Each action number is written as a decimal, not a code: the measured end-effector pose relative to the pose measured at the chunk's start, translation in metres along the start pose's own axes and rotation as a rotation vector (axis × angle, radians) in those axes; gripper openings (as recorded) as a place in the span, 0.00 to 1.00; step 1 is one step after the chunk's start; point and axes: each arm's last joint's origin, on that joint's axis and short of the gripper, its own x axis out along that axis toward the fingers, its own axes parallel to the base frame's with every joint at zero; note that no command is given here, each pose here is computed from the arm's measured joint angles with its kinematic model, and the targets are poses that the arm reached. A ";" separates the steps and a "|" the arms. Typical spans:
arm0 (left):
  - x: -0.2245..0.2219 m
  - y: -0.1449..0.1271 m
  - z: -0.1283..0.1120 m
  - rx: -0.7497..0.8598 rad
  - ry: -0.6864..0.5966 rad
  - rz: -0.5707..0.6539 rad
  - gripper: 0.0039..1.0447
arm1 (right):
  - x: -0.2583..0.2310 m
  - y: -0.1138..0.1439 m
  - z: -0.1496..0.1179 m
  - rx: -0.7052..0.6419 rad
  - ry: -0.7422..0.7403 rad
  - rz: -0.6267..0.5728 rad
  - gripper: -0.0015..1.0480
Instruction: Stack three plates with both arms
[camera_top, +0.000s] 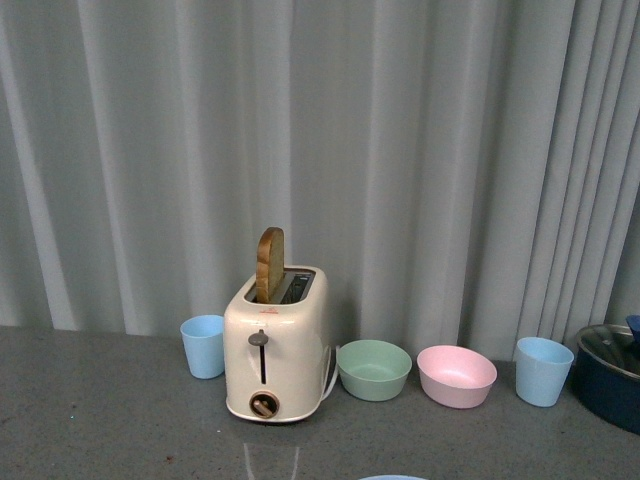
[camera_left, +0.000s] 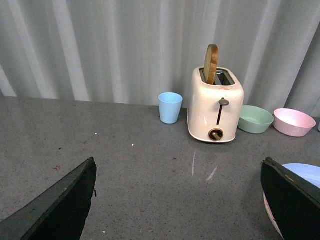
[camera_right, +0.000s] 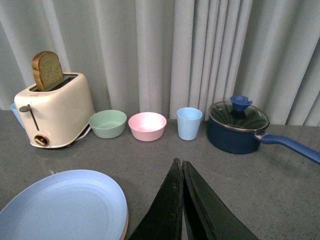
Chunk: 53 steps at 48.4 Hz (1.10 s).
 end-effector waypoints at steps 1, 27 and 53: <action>0.000 0.000 0.000 0.000 0.000 0.000 0.94 | 0.000 0.000 0.000 0.000 0.000 0.001 0.03; 0.000 0.000 0.000 0.000 0.000 0.000 0.94 | 0.000 0.000 -0.018 0.000 -0.006 0.000 0.03; 0.000 0.000 0.000 0.000 0.000 0.000 0.94 | 0.000 0.000 -0.018 -0.001 -0.006 0.000 0.23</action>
